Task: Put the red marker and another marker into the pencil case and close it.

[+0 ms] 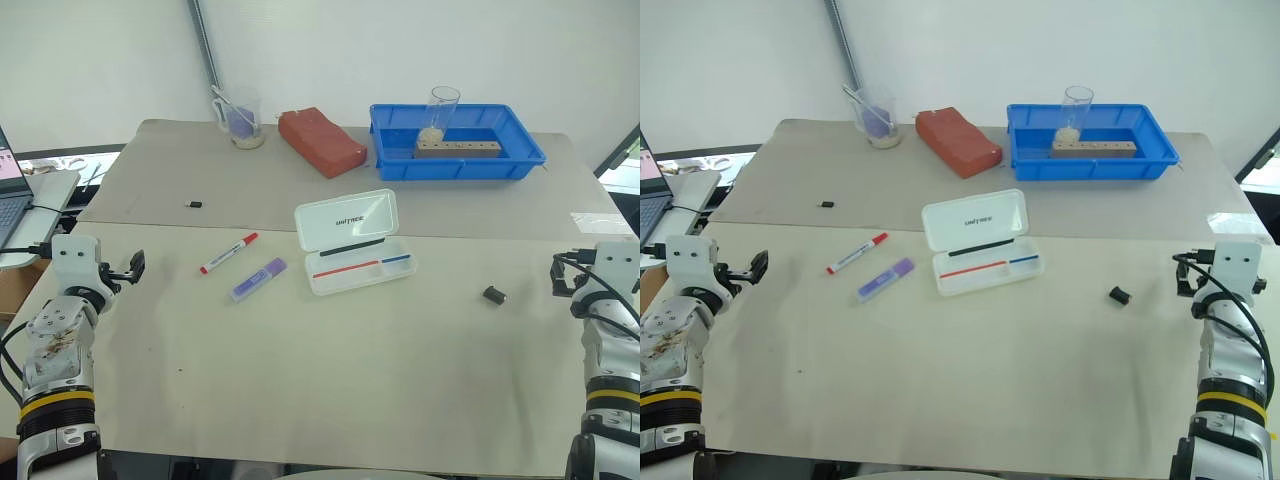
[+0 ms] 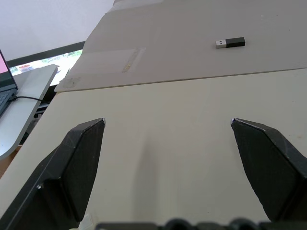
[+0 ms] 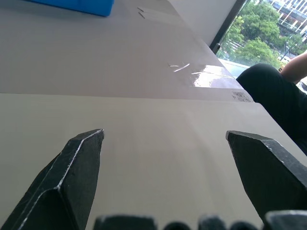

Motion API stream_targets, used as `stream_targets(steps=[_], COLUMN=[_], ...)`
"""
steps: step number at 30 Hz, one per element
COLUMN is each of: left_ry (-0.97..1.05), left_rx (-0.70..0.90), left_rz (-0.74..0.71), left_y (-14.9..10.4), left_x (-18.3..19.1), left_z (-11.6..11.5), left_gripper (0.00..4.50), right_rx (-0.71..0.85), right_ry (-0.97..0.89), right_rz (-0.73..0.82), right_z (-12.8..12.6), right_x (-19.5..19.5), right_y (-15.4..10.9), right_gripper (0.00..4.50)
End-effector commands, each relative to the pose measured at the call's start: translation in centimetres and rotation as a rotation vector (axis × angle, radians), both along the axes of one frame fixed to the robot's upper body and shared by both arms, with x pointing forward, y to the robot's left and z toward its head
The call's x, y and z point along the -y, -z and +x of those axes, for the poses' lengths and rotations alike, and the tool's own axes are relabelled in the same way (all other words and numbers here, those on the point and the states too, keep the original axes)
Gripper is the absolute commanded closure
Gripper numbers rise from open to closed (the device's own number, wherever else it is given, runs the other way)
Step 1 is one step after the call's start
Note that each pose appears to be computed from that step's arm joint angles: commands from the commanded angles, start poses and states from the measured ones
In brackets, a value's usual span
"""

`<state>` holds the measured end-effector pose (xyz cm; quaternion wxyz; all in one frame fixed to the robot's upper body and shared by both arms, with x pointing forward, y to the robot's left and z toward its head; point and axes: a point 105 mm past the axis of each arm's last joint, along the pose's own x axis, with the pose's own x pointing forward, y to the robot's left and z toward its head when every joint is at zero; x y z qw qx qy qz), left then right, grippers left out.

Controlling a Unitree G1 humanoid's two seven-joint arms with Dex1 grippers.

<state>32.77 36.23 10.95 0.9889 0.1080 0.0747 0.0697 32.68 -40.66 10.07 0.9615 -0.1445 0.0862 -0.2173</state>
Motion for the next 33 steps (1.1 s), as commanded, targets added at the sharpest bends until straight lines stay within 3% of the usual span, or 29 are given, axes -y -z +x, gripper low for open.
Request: stream_targets(steps=[1, 8, 16, 20, 26, 29, 33], left_ry=[-0.014, -0.005, 0.247, 0.44, 0.995, 1.23, 1.351], left_rx=[0.055, 0.069, 0.122, 0.112, 0.036, -0.032, -0.066], left_rz=[0.031, 0.05, 0.088, 0.14, 0.205, 0.277, 0.329], left_y=[-1.7, -2.6, -7.4, -9.4, -10.6, -9.4, -7.5], left_x=[-0.7, -0.9, 2.6, 6.6, 18.3, 22.9, 26.2], left_z=[-0.3, -0.4, 0.5, 1.4, 0.0, -1.3, -0.9], left_gripper=[0.03, 0.03, 0.03, 0.03, 0.03, 0.03, 0.03], right_rx=[0.065, 0.073, 0.122, 0.124, 0.065, 0.015, -0.085], right_ry=[0.003, -0.008, -0.159, -0.327, -0.788, -1.037, -1.229], right_rz=[-0.033, -0.038, -0.098, -0.096, -0.065, -0.023, -0.005], right_z=[0.2, 0.6, 2.2, 3.3, 2.8, 1.0, -1.6], right_x=[0.2, -0.1, -2.7, -5.6, -13.9, -18.6, -22.4], right_y=[-2.0, -2.3, -5.9, -7.5, -8.9, -9.2, -8.3], right_gripper=[0.0, 0.0, 0.0, 0.0, 0.0, 0.0, 0.0])
